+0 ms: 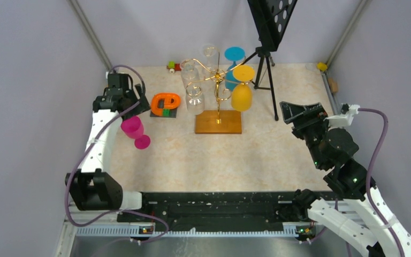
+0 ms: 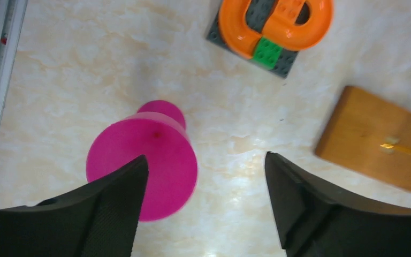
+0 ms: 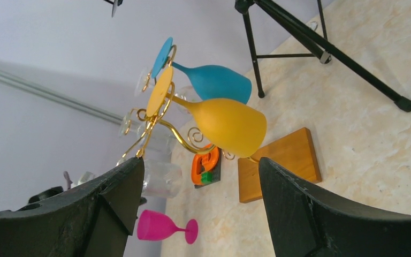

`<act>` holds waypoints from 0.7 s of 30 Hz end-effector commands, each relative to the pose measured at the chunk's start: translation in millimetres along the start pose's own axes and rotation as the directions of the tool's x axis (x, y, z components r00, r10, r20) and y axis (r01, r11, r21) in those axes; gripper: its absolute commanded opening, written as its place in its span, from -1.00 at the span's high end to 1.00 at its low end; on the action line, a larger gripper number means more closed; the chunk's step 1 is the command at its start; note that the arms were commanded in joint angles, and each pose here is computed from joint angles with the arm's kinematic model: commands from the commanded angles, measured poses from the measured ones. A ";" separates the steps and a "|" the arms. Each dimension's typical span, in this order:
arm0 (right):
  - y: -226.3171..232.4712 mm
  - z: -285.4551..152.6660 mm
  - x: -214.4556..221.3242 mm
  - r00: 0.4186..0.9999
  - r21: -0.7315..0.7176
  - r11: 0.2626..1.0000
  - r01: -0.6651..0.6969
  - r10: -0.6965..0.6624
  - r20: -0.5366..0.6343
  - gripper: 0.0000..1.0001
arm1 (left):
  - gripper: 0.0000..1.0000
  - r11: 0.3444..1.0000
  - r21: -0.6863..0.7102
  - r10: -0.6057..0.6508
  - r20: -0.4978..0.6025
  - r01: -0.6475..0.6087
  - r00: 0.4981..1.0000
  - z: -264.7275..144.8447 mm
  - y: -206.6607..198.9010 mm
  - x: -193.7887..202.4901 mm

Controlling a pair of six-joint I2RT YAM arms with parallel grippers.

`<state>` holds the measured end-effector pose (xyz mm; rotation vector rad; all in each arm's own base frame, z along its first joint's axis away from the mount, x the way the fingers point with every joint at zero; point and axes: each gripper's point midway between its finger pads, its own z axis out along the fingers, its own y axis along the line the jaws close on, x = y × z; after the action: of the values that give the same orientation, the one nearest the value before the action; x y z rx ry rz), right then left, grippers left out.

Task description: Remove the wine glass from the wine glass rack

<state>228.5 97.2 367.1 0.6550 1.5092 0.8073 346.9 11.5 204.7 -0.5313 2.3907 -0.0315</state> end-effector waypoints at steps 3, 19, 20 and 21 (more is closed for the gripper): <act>41.1 5.8 8.7 0.996 -0.124 0.991 -0.053 0.044 -0.074 -0.59 | -0.82 0.978 0.206 -0.031 0.237 -0.019 0.971 -82.1 -28.9 -47.1; 117.8 75.3 35.5 0.977 -0.239 0.971 -0.024 -0.028 -0.211 -0.66 | -0.97 0.512 0.810 -0.118 0.397 -0.287 0.910 -211.2 -132.7 -38.4; 116.7 82.7 32.8 0.977 -0.238 0.971 -0.034 -0.018 -0.214 -0.66 | -0.97 0.522 0.803 -0.115 0.401 -0.288 0.909 -208.1 -130.8 -36.9; 114.8 90.8 29.8 0.974 -0.242 0.969 -0.054 -0.002 -0.226 -0.65 | -0.97 0.531 0.796 -0.110 0.405 -0.290 0.908 -205.3 -129.2 -35.7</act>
<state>293.3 209.5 399.9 0.4327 1.6691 1.0348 297.6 -109.7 390.5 -0.0119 1.7553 -0.8835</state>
